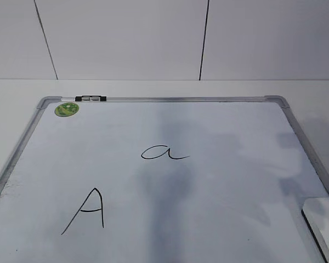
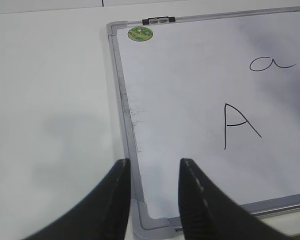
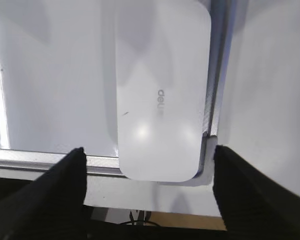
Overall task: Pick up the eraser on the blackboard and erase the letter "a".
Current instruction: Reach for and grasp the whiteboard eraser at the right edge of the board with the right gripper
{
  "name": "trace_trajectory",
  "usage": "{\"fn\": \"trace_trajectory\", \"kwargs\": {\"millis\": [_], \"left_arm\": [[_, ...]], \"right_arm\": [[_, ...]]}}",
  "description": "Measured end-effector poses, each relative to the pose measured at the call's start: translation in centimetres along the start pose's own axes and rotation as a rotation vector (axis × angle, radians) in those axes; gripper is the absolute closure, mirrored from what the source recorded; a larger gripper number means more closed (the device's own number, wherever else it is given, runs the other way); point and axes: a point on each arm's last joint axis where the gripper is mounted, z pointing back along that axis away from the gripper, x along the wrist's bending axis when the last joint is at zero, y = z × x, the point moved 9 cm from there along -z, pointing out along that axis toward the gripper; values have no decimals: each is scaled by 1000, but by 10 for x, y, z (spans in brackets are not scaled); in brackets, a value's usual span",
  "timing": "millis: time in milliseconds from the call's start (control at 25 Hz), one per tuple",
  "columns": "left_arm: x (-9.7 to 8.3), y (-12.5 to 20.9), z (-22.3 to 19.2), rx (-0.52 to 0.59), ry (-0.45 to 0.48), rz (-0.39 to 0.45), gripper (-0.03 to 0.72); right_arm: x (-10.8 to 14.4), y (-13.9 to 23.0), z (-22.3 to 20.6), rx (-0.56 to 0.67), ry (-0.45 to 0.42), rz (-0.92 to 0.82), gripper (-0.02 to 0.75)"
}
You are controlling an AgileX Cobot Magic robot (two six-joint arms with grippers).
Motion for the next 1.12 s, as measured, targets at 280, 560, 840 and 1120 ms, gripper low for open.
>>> {"fn": "trace_trajectory", "kwargs": {"millis": [280,560,840,1120], "left_arm": [[0,0,0,0,0,0,443],[0,0,0,0,0,0,444],[0,0,0,0,0,0,444],[0,0,0,0,0,0,444]], "right_arm": [[1,-6,-4,-12,-3,-3,117],[1,-11,-17,26,5,-4,117],[0,-10,-27,37,11,8,118],[-2,-13,-33,45,21,19,118]]}}
